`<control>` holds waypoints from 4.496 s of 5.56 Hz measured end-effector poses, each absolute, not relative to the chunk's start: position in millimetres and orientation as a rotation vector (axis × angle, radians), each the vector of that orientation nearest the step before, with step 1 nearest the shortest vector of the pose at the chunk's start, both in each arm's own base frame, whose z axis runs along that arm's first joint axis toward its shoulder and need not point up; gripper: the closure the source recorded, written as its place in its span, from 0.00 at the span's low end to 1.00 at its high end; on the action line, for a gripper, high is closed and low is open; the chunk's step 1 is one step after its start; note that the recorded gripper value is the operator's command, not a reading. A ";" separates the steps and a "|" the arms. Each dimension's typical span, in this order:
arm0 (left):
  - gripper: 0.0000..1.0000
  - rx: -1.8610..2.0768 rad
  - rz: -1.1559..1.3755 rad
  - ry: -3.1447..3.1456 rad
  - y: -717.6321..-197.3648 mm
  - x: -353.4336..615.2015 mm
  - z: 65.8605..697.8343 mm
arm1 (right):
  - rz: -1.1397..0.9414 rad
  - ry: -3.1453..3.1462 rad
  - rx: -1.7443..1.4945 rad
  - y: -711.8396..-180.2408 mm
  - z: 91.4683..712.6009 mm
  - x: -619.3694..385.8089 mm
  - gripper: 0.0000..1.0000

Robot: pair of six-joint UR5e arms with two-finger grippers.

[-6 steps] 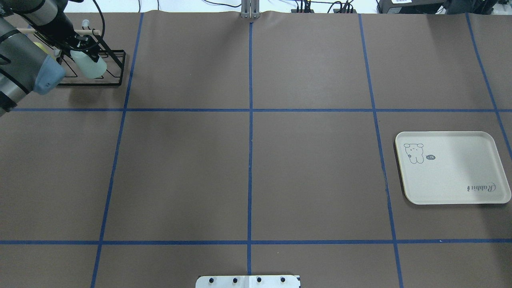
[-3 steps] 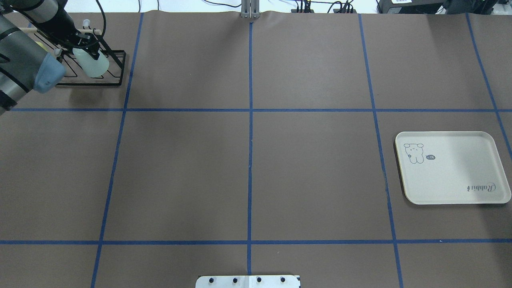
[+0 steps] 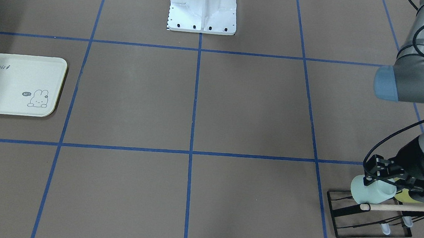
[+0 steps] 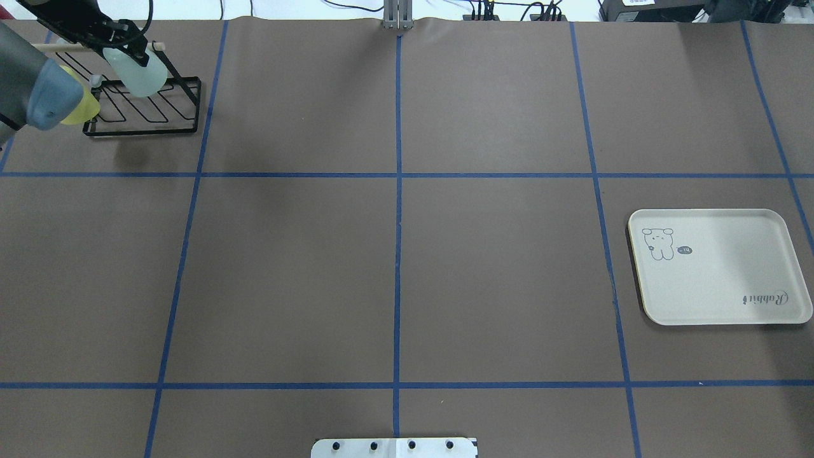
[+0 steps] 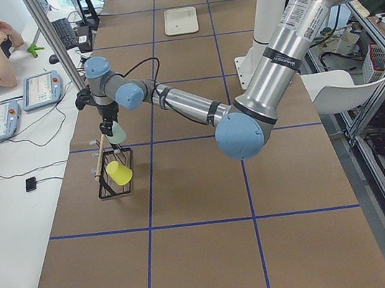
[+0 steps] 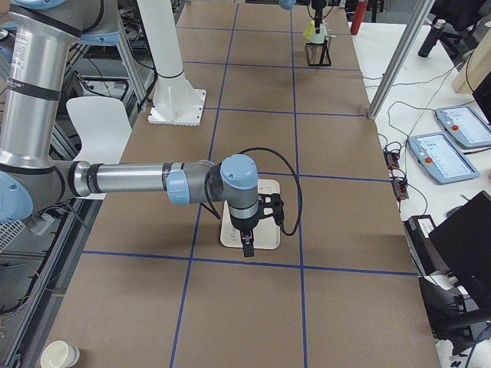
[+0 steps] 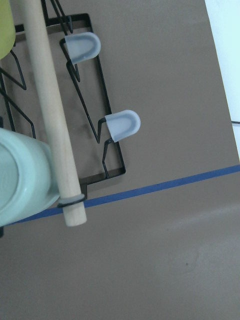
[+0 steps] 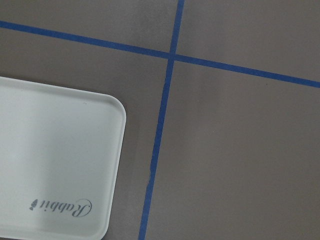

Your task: Left arm grabs green cup and hands to right arm on tray

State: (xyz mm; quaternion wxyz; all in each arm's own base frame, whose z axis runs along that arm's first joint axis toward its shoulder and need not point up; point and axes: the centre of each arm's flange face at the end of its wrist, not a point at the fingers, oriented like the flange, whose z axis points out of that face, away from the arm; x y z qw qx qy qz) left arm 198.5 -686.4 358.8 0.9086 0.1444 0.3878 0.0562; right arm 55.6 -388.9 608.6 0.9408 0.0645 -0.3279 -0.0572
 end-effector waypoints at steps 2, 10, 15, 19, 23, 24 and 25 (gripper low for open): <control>1.00 0.346 0.091 0.825 -662.0 181.4 303.6 | -0.102 -0.679 0.143 -391.1 603.2 54.7 0.00; 1.00 0.254 -0.317 1.406 -573.3 272.3 229.3 | 0.381 -1.145 0.240 -438.2 465.6 -80.9 0.00; 1.00 -0.028 -0.263 1.834 -469.2 330.6 183.3 | 0.299 -1.665 0.249 -410.4 385.5 -150.0 0.00; 1.00 -0.233 -0.187 2.035 -421.8 341.1 161.3 | 0.213 -2.167 0.131 -364.2 314.5 -225.9 0.00; 1.00 -0.311 -0.137 2.067 -400.3 359.2 149.3 | 0.233 -2.391 -0.020 -344.3 260.1 -296.5 0.00; 1.00 -0.320 -0.131 2.066 -397.3 362.7 149.0 | 0.243 -2.378 -0.042 -347.5 242.9 -315.3 0.00; 1.00 -0.322 -0.131 2.065 -396.7 363.7 148.9 | 0.255 -2.375 -0.053 -349.1 228.5 -326.3 0.00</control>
